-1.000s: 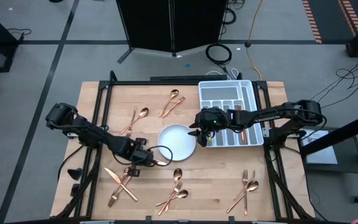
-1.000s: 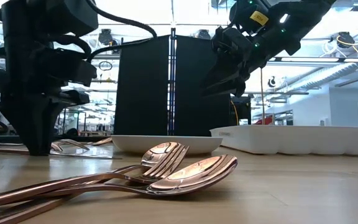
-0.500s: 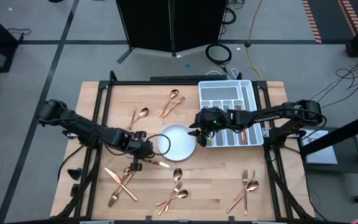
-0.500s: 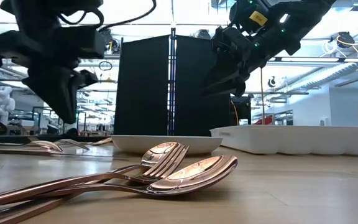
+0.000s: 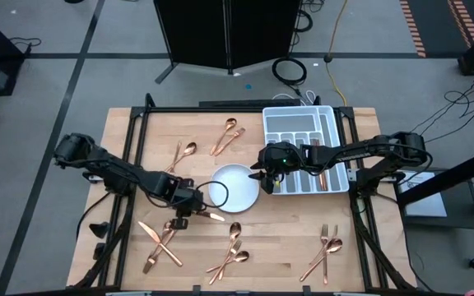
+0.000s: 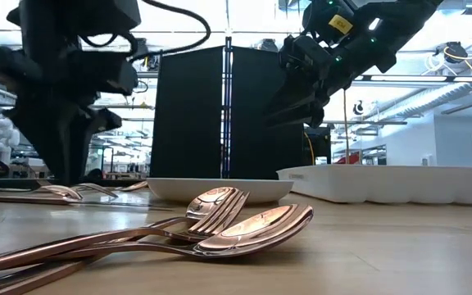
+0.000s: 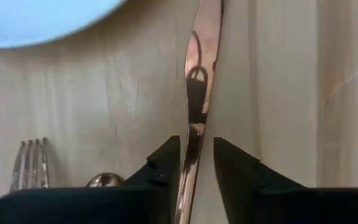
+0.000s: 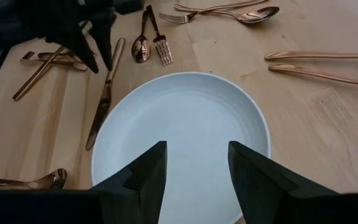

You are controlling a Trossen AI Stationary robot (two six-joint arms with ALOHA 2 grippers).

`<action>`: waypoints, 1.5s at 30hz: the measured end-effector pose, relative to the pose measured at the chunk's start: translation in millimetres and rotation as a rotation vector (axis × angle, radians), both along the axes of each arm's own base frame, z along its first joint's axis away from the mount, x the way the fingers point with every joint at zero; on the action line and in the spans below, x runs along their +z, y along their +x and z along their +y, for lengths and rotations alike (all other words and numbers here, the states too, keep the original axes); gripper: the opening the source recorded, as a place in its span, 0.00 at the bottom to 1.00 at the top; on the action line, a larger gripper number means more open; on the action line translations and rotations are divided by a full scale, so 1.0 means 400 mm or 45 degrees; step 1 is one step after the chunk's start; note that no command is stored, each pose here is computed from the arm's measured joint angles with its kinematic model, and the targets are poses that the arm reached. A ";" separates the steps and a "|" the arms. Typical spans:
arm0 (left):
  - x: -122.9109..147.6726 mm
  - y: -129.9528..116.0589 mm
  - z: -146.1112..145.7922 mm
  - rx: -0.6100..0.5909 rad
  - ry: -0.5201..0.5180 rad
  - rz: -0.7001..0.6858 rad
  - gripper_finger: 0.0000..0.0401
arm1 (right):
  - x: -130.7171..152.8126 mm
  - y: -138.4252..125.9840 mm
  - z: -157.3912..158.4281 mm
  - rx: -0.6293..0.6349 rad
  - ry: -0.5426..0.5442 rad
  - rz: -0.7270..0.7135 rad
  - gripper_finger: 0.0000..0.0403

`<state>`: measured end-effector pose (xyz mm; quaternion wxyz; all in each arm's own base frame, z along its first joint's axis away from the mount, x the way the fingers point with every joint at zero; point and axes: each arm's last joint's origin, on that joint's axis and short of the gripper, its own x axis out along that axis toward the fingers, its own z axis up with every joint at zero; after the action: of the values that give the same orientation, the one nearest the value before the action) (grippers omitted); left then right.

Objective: Sort silverware
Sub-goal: Put the knife in the silverware tray

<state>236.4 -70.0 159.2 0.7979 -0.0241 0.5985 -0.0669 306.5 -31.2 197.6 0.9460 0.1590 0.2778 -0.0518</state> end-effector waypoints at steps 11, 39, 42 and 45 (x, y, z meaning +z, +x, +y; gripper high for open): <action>-0.056 0.017 -0.006 0.004 0.054 0.088 0.33 | 0.000 0.000 0.000 0.020 -0.031 0.002 0.40; 0.000 0.020 -0.034 -0.207 0.113 -0.102 0.03 | 0.000 0.000 0.000 0.021 -0.032 0.003 0.40; 0.028 0.020 -0.021 -0.194 0.138 -0.167 0.00 | 0.000 0.000 0.000 0.020 -0.031 0.003 0.40; 0.045 0.020 -0.003 -0.129 0.205 -0.213 0.01 | 0.000 0.000 0.000 0.015 -0.033 0.003 0.40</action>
<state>244.2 -71.1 177.0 0.8401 0.0759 0.5337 -0.0605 306.4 -31.4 197.5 0.9480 0.1448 0.2791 -0.0499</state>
